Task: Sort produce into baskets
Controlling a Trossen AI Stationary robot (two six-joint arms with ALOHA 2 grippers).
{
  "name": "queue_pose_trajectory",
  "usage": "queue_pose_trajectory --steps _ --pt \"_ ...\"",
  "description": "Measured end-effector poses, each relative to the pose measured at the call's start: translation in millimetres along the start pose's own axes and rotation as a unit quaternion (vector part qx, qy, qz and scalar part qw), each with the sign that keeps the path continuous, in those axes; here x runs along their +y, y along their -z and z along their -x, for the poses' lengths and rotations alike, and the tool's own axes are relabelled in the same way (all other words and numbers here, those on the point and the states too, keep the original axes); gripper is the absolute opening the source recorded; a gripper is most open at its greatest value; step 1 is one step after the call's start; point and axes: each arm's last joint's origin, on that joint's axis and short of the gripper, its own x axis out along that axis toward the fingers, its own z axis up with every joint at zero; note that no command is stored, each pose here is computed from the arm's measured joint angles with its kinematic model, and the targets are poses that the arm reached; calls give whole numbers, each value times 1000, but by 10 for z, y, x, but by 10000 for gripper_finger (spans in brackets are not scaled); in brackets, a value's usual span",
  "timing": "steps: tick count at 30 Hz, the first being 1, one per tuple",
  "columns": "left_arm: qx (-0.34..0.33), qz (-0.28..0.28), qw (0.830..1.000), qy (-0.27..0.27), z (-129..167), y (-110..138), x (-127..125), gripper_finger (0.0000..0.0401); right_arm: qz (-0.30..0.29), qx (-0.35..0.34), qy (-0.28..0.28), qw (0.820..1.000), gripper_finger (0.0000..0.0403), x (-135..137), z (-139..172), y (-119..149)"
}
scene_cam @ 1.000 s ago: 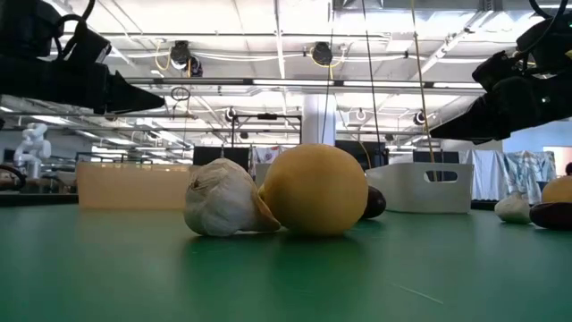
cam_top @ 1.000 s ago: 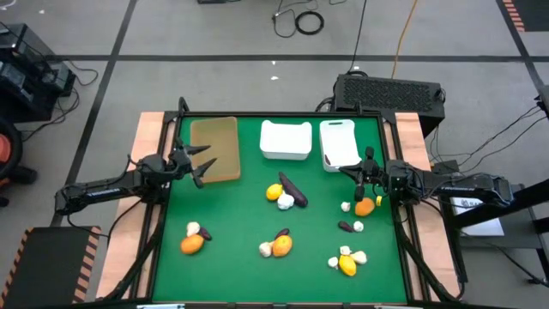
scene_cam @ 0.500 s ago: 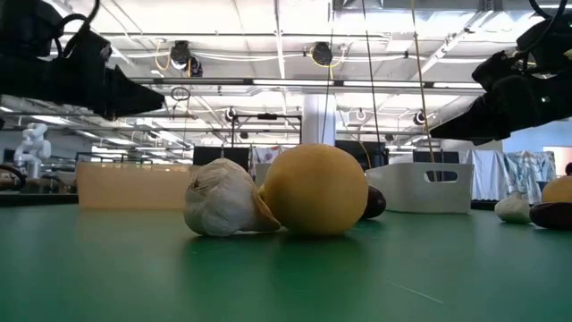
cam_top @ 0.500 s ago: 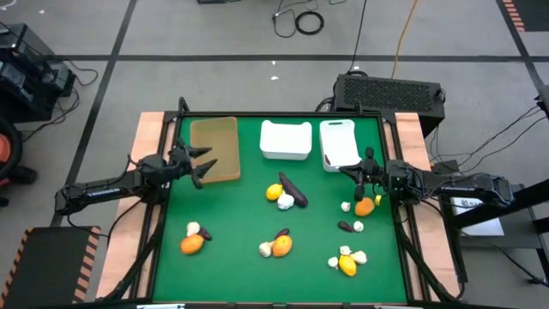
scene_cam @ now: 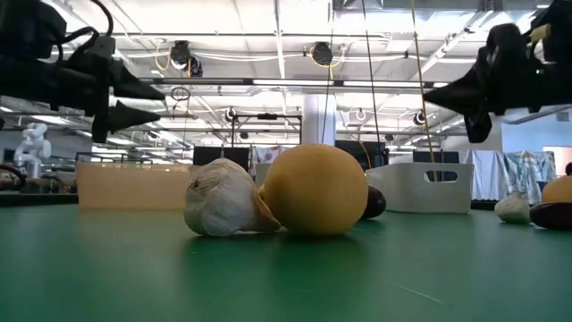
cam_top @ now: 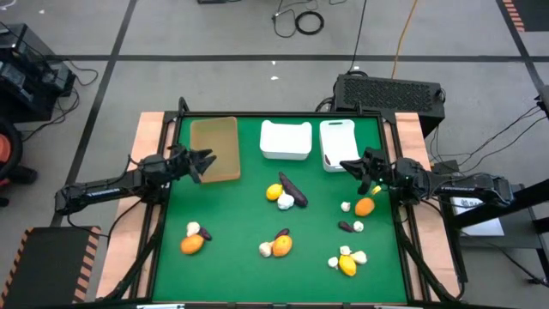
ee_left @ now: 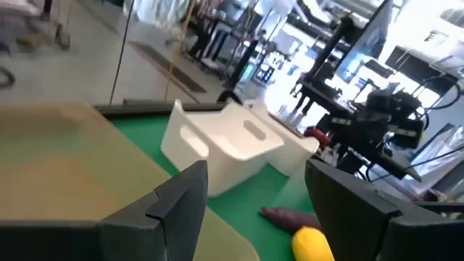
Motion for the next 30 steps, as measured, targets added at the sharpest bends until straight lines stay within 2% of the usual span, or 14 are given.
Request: queue_pose_trajectory --steps 6,10,15,19,23,26,30 --pt "55 -24 993 101 0 15 -71 239 4 -25 -27 999 0 55 6 -47" --pt "56 -41 988 135 -3 -160 -215 239 21 -35 -53 998 0 95 6 -72" --pt "84 -86 983 139 -106 -310 -401 239 42 -42 -79 995 0 139 -16 -83" --pt "125 -116 977 128 -297 -374 -588 239 55 -43 -87 994 0 164 -47 -72" --pt "169 -172 962 128 -579 -399 -844 239 73 -32 -90 993 0 179 -79 -38" --pt "201 -231 943 131 -832 -384 -1060 239 74 -35 -92 992 0 188 -96 -36" --pt "240 -311 912 117 -1151 -302 -1267 239 76 -51 -35 995 0 155 -114 -37"
